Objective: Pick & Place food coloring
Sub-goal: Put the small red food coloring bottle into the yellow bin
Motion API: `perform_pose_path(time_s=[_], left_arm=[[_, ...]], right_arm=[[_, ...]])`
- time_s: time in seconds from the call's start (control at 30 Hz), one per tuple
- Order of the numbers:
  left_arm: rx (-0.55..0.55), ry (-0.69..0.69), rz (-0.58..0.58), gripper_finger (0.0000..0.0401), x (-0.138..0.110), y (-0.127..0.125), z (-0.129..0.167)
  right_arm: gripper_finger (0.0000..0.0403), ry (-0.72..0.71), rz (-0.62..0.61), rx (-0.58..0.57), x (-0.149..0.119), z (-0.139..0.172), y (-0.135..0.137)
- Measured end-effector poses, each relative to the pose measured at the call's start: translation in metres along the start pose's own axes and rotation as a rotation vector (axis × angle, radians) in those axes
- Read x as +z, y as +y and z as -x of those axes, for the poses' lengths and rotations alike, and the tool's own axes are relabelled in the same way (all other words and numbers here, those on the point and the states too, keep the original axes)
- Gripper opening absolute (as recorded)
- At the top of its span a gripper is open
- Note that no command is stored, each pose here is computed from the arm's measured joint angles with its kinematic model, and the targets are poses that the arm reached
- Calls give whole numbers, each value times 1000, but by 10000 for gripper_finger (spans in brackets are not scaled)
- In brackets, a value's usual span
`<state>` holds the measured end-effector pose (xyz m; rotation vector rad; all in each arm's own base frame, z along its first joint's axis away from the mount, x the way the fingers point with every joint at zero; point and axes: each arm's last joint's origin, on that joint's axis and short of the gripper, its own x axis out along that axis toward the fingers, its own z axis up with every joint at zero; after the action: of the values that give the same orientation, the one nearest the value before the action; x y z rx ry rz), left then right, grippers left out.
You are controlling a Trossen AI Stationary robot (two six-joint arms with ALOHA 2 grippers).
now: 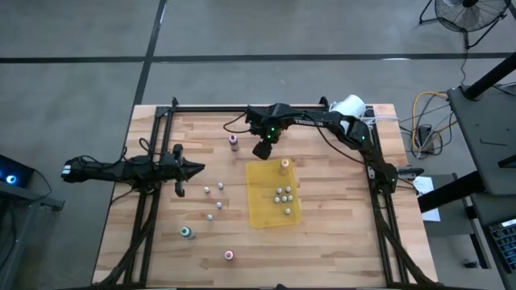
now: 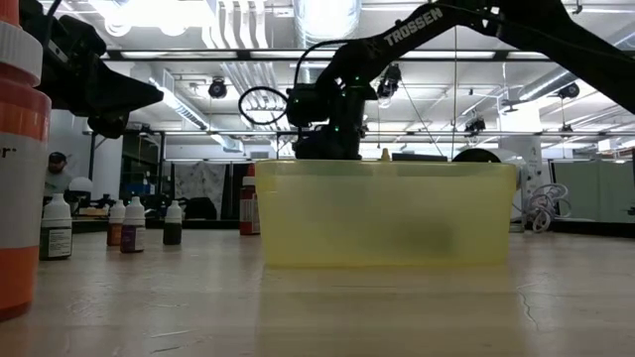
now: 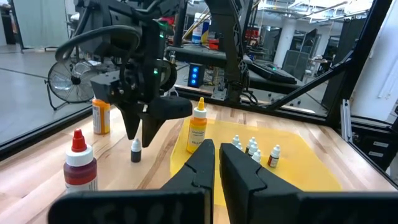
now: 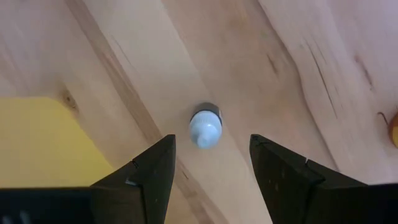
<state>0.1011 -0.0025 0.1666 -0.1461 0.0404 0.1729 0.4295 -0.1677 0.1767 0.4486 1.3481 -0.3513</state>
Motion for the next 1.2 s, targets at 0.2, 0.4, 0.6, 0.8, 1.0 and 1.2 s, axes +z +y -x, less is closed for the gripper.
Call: perform_pose_path(time_s=[0.2,0.4,0.6,0.8,1.0,1.2], left_arm=[[0,0,0,0,0,0,0],[1,0,0,0,0,0,0],[0,0,0,0,0,0,0],[0,0,0,0,0,0,0],[0,0,0,0,0,0,0],[0,0,0,0,0,0,0]], right_arm=[[199,-10,13,2,0,-6,0],[199,-17,43,3,0,-9,-1],[198,-8,64,-3,0,-16,-1],[190,-12,62,-2,1,-15,-1],[159,-13,59,-3,1,-15,-1],[114,-15,63,-3,1,-15,-1]])
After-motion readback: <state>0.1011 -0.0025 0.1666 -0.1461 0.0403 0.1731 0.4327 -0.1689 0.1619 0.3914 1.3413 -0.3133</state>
